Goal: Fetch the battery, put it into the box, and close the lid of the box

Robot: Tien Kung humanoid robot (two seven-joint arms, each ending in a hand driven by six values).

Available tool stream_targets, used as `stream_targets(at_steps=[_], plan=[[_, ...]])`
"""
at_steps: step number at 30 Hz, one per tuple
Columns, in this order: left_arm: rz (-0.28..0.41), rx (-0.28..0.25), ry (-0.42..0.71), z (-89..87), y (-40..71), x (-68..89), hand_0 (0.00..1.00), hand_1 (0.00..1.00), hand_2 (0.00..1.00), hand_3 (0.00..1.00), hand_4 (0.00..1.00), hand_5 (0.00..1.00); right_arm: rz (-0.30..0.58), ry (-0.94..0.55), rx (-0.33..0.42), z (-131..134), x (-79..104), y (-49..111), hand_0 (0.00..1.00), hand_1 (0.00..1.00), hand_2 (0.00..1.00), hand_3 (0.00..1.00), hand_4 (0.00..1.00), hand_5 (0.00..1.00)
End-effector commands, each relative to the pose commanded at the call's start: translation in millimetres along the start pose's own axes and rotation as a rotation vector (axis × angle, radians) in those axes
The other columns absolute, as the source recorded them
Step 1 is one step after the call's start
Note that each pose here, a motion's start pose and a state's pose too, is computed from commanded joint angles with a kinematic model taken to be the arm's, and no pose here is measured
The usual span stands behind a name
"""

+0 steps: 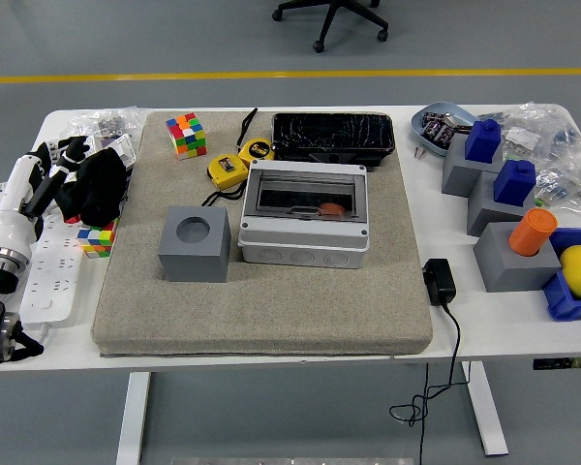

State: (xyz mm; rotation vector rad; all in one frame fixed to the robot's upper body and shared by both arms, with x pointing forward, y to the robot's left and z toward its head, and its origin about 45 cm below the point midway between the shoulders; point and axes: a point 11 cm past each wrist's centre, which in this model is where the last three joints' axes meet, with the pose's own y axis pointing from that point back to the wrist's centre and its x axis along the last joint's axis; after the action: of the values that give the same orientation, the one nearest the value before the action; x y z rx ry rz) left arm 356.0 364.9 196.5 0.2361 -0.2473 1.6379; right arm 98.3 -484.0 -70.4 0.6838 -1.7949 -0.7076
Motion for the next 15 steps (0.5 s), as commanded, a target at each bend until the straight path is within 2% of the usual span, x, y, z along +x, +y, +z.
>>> stream_targets(at_steps=[5, 6, 11, 12, 15], plan=[[0.0, -0.002, -0.011, 1.1, -0.2, -0.3, 0.76, 0.77, 0.744, 0.723, 0.998, 0.859, 0.107, 0.031, 0.032, -3, 9.3, 1.7, 0.065, 0.059, 0.14, 0.096, 0.659, 0.443], [0.0, -0.001, -0.012, 0.9, -0.1, -0.2, 0.756, 0.77, 0.743, 0.723, 0.998, 0.857, 0.11, 0.035, 0.036, -4, 9.2, 1.9, 0.002, 0.002, 0.049, 0.01, 0.6, 0.332], [-0.002, -0.001, -0.012, 0.7, 0.4, -2.0, 0.756, 0.77, 0.743, 0.723, 0.998, 0.857, 0.109, 0.09, 0.071, -8, 5.3, 3.4, 0.002, 0.002, 0.049, 0.01, 0.6, 0.332], [-0.002, -0.001, -0.011, 1.0, 0.2, -2.4, 0.753, 0.771, 0.742, 0.723, 0.998, 0.856, 0.105, 0.105, 0.079, -9, 4.0, 3.7, 0.002, 0.002, 0.031, 0.002, 0.466, 0.127], [-0.002, -0.001, -0.013, 1.0, 0.0, -2.6, 0.753, 0.771, 0.742, 0.723, 0.998, 0.856, 0.099, 0.127, 0.086, -11, 2.3, 4.1, 0.002, 0.002, 0.031, 0.002, 0.466, 0.127]])
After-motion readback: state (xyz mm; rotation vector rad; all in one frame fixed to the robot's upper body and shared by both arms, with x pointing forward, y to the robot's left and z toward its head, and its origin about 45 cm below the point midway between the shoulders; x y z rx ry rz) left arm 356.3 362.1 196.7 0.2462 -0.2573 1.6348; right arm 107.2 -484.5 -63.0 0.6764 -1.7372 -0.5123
